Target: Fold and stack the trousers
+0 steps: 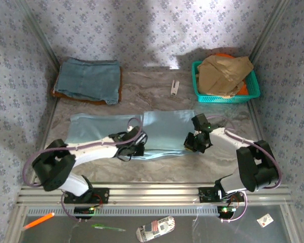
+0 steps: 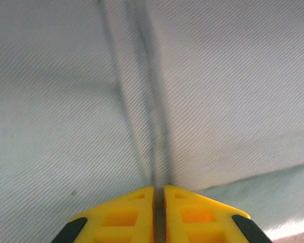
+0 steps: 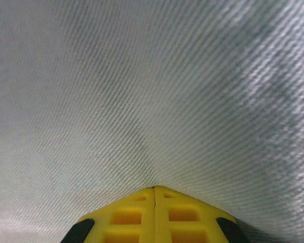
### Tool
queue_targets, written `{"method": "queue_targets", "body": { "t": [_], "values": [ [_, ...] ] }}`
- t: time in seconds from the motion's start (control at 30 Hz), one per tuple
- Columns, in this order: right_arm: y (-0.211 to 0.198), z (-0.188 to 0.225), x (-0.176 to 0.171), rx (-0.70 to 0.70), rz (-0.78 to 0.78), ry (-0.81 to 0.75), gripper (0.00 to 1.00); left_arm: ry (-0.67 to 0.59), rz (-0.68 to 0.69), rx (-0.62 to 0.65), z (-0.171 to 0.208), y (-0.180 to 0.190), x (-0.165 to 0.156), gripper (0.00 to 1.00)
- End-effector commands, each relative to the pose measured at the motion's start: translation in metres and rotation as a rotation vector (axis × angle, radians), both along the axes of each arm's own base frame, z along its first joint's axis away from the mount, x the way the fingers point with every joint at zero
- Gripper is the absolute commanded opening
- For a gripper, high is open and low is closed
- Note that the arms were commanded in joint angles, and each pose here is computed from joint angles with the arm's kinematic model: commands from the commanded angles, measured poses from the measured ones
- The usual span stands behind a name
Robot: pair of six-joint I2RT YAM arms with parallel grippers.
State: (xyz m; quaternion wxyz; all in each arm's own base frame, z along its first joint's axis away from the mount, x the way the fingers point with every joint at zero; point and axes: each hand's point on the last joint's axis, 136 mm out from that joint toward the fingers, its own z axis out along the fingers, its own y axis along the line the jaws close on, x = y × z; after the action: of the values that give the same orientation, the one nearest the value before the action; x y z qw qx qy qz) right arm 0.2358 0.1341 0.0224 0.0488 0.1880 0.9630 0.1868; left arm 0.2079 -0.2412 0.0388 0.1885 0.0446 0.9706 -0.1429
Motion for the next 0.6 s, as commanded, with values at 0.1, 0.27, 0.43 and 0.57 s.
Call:
{"method": "queue_targets", "body": {
  "t": [0.1,0.27,0.43,0.57],
  "values": [
    [-0.021,-0.012,-0.014,0.005,-0.042,0.049,0.00,-0.053,0.092,-0.022,-0.016,0.013,0.002,0.14],
    [-0.025,0.060,0.005,0.021,0.046,-0.104,0.06,-0.064,0.058,-0.012,-0.006,0.012,0.002,0.14],
    [-0.051,0.108,0.028,0.014,0.028,-0.252,0.52,-0.124,0.043,-0.080,0.037,0.012,0.002,0.21],
    [-0.064,0.093,0.049,-0.012,0.049,-0.207,0.62,-0.192,0.060,-0.077,0.074,0.033,0.003,0.39]
  ]
}}
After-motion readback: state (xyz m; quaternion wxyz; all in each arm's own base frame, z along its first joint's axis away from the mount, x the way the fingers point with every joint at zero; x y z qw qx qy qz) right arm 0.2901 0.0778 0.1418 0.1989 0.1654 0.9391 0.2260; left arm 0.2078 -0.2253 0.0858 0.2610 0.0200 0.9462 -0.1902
